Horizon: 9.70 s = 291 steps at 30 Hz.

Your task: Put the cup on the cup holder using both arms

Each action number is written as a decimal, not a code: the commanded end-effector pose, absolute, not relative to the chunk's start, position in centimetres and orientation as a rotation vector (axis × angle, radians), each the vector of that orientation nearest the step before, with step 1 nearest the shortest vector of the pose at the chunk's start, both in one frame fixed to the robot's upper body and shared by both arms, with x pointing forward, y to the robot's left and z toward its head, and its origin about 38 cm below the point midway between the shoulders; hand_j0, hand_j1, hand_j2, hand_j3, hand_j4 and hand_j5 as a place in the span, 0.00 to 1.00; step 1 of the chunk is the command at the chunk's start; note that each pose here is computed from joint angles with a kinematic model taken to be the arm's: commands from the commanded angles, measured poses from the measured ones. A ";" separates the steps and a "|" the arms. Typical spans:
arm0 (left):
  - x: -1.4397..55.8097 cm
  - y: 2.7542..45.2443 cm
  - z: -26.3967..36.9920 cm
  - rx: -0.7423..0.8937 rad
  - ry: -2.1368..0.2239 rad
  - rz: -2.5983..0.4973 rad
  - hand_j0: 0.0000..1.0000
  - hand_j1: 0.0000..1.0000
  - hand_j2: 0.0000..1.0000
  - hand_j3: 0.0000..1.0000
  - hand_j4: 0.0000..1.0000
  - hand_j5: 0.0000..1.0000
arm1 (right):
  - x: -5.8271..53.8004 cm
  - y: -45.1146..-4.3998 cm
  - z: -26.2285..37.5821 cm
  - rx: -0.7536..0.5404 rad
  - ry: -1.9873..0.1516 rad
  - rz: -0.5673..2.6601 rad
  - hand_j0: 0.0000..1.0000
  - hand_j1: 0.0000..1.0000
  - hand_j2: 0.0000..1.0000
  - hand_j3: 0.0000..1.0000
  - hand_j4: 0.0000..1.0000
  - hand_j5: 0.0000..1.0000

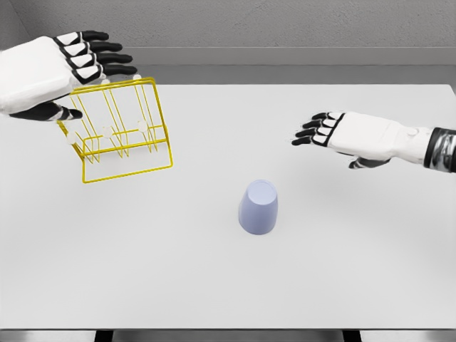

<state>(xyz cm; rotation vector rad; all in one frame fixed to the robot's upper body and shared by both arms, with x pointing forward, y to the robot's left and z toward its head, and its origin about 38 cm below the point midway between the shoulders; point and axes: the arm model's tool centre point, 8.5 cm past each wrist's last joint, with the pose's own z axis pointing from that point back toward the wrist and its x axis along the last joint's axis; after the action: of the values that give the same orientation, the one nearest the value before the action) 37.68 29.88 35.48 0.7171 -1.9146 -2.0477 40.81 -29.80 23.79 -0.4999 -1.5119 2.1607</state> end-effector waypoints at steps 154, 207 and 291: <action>42.6 5.6 19.7 -0.174 -1.497 -2.595 0.54 0.54 0.54 0.54 0.54 0.54 | 40.3 -37.9 21.8 -0.513 -1.598 1.674 1.00 1.00 1.00 1.00 1.00 1.00; 43.6 18.4 31.6 0.207 -1.649 -2.417 0.55 0.55 0.55 0.55 0.55 0.55 | 40.4 -38.1 21.7 -0.512 -1.593 1.668 1.00 1.00 1.00 1.00 1.00 1.00; 43.4 28.1 35.4 0.432 -1.614 -2.221 0.56 0.56 0.56 0.56 0.56 0.56 | 37.2 -41.6 18.9 -0.515 -1.514 1.580 1.00 1.00 1.00 1.00 1.00 1.00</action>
<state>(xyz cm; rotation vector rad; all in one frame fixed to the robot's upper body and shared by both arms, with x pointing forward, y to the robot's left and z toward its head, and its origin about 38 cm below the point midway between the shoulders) 43.38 28.00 35.33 0.4329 -1.6088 -2.2299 37.19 -41.56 18.81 -0.5166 -1.5102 1.5873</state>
